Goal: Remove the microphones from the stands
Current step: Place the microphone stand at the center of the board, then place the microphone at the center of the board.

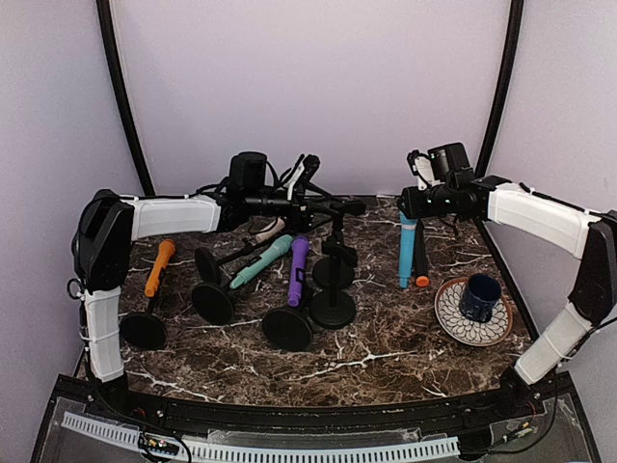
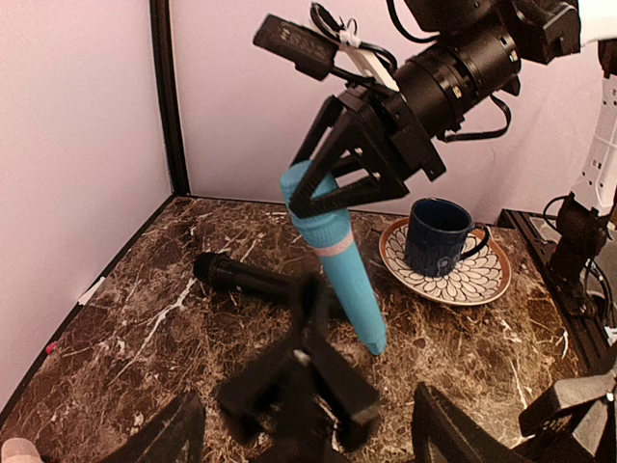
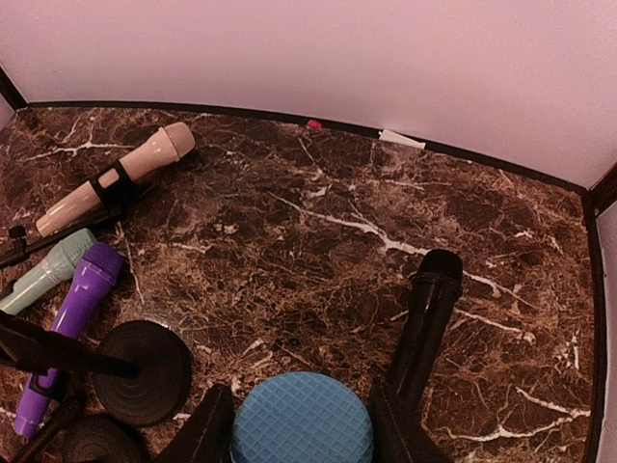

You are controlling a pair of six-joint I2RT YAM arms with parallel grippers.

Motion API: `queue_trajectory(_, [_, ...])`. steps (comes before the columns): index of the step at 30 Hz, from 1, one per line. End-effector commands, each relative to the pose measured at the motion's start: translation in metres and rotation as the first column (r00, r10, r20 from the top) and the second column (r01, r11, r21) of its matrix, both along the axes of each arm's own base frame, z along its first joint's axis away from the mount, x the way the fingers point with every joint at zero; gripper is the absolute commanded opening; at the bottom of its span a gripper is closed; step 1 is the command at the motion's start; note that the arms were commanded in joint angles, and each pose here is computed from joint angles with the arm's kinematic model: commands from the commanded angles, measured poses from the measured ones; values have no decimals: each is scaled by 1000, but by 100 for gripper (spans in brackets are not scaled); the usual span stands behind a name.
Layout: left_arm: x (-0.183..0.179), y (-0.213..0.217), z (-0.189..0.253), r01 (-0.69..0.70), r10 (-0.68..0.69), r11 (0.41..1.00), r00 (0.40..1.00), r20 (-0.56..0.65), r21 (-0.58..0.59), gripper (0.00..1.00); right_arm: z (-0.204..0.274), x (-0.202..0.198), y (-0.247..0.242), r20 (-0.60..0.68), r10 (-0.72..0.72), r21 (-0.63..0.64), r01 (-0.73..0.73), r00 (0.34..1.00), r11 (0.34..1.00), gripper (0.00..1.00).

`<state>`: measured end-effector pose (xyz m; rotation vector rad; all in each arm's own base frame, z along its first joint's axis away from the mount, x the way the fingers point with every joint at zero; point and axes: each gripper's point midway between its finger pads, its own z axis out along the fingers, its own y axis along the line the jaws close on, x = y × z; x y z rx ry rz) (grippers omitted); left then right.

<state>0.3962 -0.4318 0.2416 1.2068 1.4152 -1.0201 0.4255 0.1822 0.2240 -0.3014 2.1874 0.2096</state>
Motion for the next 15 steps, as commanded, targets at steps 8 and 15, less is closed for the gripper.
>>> queue_trajectory(8, [20,94,46,-466,464,877,885,-45,-119,85,-43,32,-12,-181,-60,37,68,982,997,27])
queue_trajectory(15, [-21,182,35,-695,679,718,705,-205,-13,94,-82,70,-14,-215,-146,-25,144,966,989,36])
